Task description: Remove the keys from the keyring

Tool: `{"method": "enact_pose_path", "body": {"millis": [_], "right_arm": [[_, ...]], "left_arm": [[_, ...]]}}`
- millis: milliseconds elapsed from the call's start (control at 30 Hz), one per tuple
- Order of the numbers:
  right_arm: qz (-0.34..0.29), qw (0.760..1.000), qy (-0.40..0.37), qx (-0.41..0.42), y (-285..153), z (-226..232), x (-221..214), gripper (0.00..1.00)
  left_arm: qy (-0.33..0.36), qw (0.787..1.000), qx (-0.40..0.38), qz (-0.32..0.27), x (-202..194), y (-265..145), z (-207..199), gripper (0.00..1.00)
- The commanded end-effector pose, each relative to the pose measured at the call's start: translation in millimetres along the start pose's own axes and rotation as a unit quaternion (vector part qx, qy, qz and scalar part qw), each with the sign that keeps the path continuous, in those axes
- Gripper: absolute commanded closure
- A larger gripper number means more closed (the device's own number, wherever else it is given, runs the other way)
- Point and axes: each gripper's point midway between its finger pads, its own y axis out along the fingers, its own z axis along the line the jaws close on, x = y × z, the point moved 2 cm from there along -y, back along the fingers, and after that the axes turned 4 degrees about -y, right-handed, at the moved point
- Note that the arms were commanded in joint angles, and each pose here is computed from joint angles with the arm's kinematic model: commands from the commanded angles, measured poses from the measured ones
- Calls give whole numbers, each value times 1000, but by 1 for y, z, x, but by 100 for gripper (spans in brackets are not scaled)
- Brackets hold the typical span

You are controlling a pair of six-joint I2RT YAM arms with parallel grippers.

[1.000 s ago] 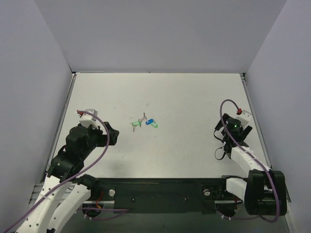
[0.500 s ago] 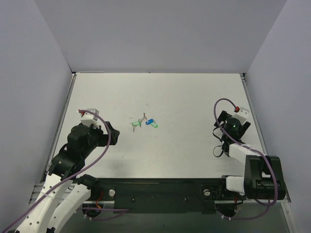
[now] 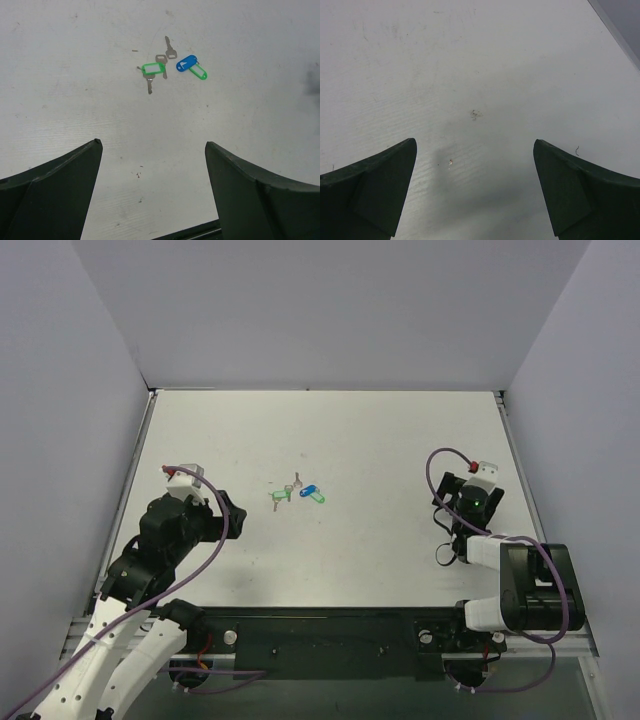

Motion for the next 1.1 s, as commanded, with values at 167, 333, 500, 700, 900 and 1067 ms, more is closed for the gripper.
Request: {"method": "enact_pose_path", "body": {"millis": [167, 333, 500, 700, 900, 1067], "right_arm": [[-45, 999, -6, 7, 0, 9, 20, 4], [-50, 999, -12, -5, -2, 8, 20, 3], [-50, 999, -11, -6, -3, 8, 20, 3], [-48, 999, -13, -6, -2, 8, 19, 3], [-48, 999, -12, -6, -2, 8, 20, 0], [-51, 999, -11, -7, -3, 9, 21, 0]], "left_arm": [[-1, 999, -11, -32, 14, -1, -5, 6], [0, 999, -12, -34, 14, -2, -6, 6], [-1, 999, -12, -33, 14, -2, -6, 5], [0, 999, -11, -30, 13, -1, -6, 5], [0, 1000, -11, -29, 13, 0, -5, 5], [1, 1000, -10, -25, 12, 1, -6, 5]]}}
